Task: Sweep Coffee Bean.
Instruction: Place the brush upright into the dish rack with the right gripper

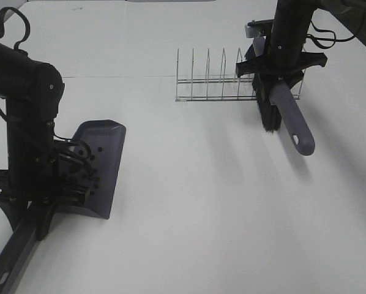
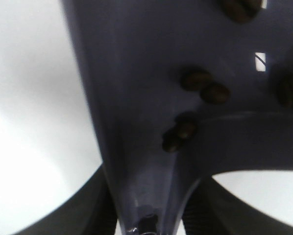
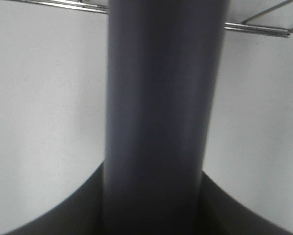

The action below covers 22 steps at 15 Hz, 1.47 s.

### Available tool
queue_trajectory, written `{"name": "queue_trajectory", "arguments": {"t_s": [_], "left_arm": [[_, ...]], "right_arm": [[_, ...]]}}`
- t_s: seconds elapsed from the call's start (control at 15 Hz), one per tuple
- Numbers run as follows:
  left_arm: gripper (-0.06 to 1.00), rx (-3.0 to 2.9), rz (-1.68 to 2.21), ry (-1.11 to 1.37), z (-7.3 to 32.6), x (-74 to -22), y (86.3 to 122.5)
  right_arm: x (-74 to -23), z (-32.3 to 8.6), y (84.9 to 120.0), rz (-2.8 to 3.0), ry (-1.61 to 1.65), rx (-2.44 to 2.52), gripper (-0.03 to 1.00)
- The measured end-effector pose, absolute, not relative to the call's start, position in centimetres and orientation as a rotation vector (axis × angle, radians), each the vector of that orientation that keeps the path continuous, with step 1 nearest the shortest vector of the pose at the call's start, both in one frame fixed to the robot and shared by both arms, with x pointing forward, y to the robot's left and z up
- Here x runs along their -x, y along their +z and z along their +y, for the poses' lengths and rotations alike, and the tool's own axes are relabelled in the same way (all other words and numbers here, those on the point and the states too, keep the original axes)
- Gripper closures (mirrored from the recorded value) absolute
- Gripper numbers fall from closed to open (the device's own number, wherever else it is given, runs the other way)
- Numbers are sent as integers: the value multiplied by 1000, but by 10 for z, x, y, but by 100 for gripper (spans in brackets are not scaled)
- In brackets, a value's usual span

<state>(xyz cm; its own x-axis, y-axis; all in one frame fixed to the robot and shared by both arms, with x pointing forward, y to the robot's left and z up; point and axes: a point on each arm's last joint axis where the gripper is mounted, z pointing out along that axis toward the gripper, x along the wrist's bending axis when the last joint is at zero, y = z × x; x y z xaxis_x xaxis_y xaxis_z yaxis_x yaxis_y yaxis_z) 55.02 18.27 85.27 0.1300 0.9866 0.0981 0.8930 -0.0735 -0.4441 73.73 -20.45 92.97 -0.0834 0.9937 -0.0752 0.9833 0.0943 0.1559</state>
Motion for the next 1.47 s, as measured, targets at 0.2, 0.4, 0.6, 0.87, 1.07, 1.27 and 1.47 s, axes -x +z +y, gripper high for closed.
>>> {"name": "queue_trajectory", "arguments": {"t_s": [0.2, 0.4, 0.6, 0.87, 1.07, 1.27, 1.47], "left_arm": [[59, 2019, -1812, 320, 183, -550, 853], [59, 2019, -1812, 320, 183, -550, 853], [59, 2019, -1812, 320, 183, -550, 853], [59, 2020, -1811, 321, 183, -550, 853], [59, 2020, -1811, 321, 183, -550, 853], [59, 2020, -1811, 321, 183, -550, 853], [59, 2020, -1811, 321, 183, -550, 853]], "right_arm": [[-742, -214, 935, 2156, 115, -2018, 67], [-744, -225, 936, 2131, 129, -2057, 67], [-744, -223, 936, 2141, 147, -2067, 67], [-745, -232, 935, 2121, 172, -2119, 67], [-746, -239, 935, 2105, 188, -2147, 67], [-746, -239, 935, 2110, 207, -2162, 67], [-745, -234, 936, 2144, 249, -2175, 67]]}}
